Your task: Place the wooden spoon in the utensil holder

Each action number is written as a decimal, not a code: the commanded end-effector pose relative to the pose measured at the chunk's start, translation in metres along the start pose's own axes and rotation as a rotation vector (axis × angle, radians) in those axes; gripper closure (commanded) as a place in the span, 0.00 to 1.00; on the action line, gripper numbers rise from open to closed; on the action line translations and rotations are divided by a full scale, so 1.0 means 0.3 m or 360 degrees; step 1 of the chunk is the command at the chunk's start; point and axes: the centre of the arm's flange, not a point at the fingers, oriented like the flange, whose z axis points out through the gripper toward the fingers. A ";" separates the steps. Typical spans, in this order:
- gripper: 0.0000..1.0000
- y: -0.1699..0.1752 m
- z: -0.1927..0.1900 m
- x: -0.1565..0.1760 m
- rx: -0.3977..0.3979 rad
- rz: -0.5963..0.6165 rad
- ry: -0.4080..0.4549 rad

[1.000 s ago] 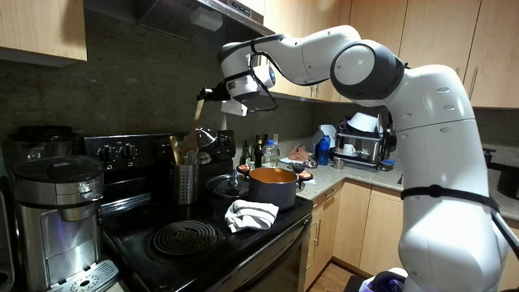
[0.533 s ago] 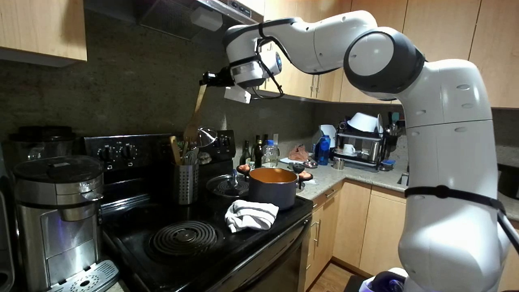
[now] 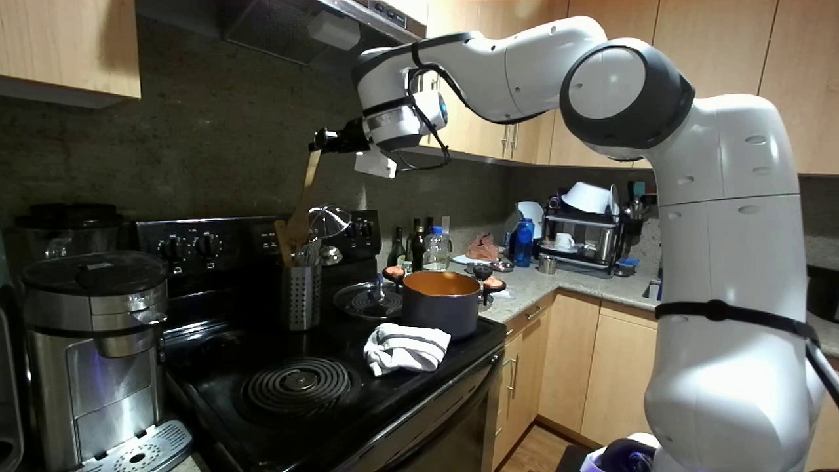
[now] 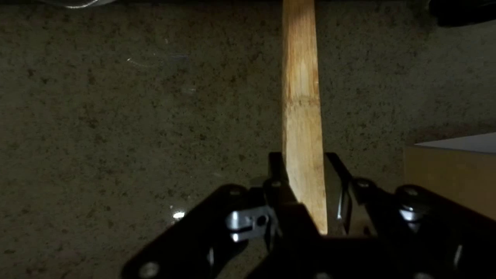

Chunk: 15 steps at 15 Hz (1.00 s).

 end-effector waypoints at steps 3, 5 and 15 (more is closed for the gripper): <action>0.93 0.004 0.020 -0.141 0.0059 -0.0070 -0.0099; 0.93 0.013 0.036 -0.195 0.0059 -0.0083 -0.0137; 0.93 0.021 0.076 -0.314 0.0071 -0.0120 -0.0237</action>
